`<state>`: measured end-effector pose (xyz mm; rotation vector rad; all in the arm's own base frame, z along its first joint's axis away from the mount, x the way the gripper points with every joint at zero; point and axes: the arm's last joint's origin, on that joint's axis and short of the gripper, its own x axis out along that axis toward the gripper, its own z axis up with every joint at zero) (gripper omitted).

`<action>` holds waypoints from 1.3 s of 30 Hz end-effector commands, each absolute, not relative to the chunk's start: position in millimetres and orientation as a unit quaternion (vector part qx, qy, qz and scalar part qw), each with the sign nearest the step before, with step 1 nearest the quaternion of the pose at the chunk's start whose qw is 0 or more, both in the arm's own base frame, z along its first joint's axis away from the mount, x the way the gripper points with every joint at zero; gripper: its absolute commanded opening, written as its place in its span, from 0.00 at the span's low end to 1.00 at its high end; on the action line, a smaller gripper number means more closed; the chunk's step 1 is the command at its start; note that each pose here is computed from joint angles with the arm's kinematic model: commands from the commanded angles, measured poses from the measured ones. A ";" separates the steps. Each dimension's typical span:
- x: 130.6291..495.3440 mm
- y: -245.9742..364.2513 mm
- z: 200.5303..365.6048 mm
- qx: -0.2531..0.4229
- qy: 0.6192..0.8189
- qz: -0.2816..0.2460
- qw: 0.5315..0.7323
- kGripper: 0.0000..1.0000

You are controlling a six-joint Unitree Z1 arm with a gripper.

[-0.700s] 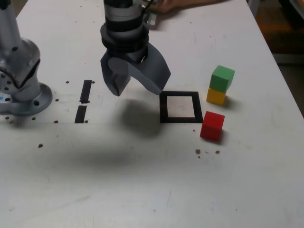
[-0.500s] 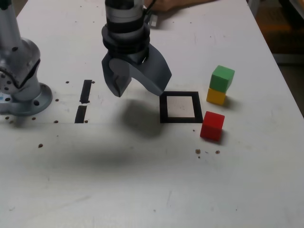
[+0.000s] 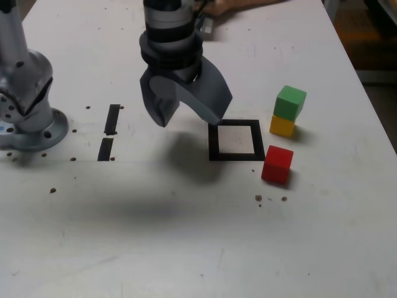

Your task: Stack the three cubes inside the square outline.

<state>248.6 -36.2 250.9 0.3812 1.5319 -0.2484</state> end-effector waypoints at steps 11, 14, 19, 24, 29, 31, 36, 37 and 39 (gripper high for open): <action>307.7 -61.7 263.5 0.203 0.682 -0.156 0.685 0.98; 326.0 -69.4 262.5 0.203 0.680 -0.173 0.683 0.97; 353.0 -81.6 257.0 0.198 0.672 -0.202 0.685 0.97; 372.3 -89.4 249.1 0.189 0.666 -0.225 0.686 0.97; 384.4 -93.9 242.3 0.181 0.662 -0.241 0.686 0.97; 388.3 -95.3 239.3 0.177 0.662 -0.246 0.686 0.97; 395.9 -95.8 231.2 0.164 0.662 -0.254 0.685 0.97; 396.6 -95.1 229.7 0.161 0.663 -0.255 0.685 0.97; 397.1 -93.0 227.0 0.155 0.665 -0.257 0.684 0.97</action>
